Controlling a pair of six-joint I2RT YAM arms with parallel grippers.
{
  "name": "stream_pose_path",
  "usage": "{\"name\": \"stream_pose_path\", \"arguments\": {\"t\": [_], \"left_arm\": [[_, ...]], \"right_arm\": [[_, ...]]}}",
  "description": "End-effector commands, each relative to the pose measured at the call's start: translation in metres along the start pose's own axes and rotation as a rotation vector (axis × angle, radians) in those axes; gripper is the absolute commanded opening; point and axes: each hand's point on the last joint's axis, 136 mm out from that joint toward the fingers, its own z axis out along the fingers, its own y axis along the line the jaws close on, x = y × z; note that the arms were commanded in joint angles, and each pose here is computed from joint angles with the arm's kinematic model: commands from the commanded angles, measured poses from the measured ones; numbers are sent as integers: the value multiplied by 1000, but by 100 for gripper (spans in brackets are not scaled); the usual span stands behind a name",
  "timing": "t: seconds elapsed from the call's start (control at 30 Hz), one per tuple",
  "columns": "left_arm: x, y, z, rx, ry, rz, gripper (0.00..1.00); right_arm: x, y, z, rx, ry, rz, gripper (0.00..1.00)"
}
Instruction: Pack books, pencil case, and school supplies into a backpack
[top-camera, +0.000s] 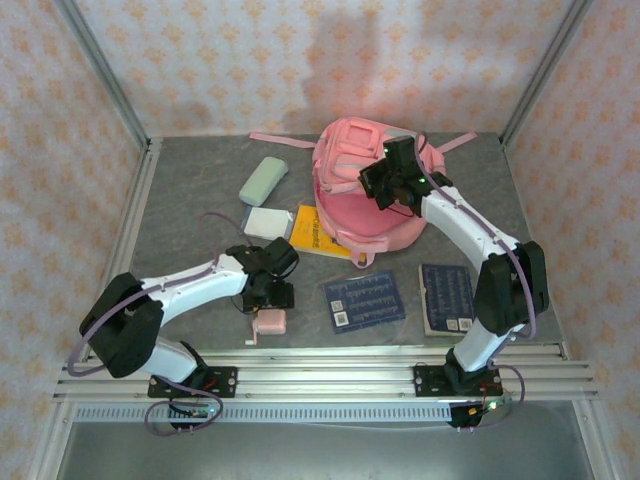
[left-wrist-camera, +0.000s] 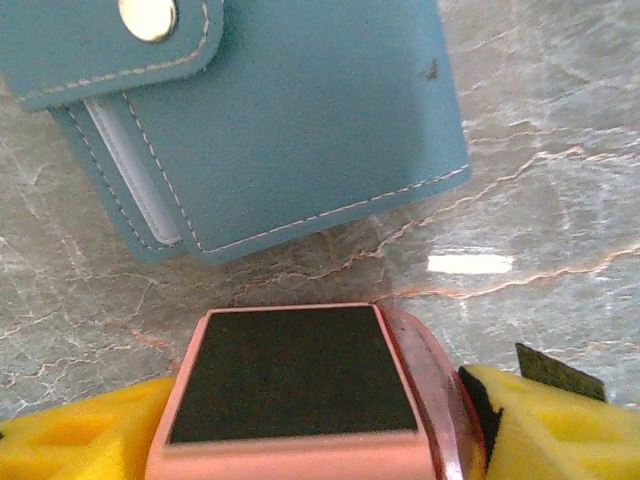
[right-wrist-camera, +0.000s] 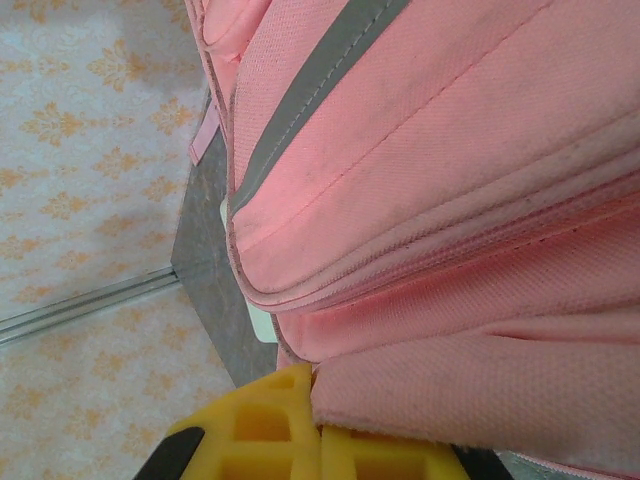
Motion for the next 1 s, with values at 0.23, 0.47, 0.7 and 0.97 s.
{"name": "stream_pose_path", "arguments": {"t": [0.23,0.47,0.7,0.97], "left_arm": [[15,13,5,-62,60,17,66],[-6,5,-29,-45,-28,50,39],[-54,-29,-95,120,-162,-26,37],[-150,-114,-148,488,-332,-308,34]], "right_arm": [[-8,17,-10,-40,-40,-16,0],[-8,23,-17,-57,-46,-23,0],[-5,51,-35,-122,-32,0,0],[-2,111,-63,-266,-28,65,0]]}}
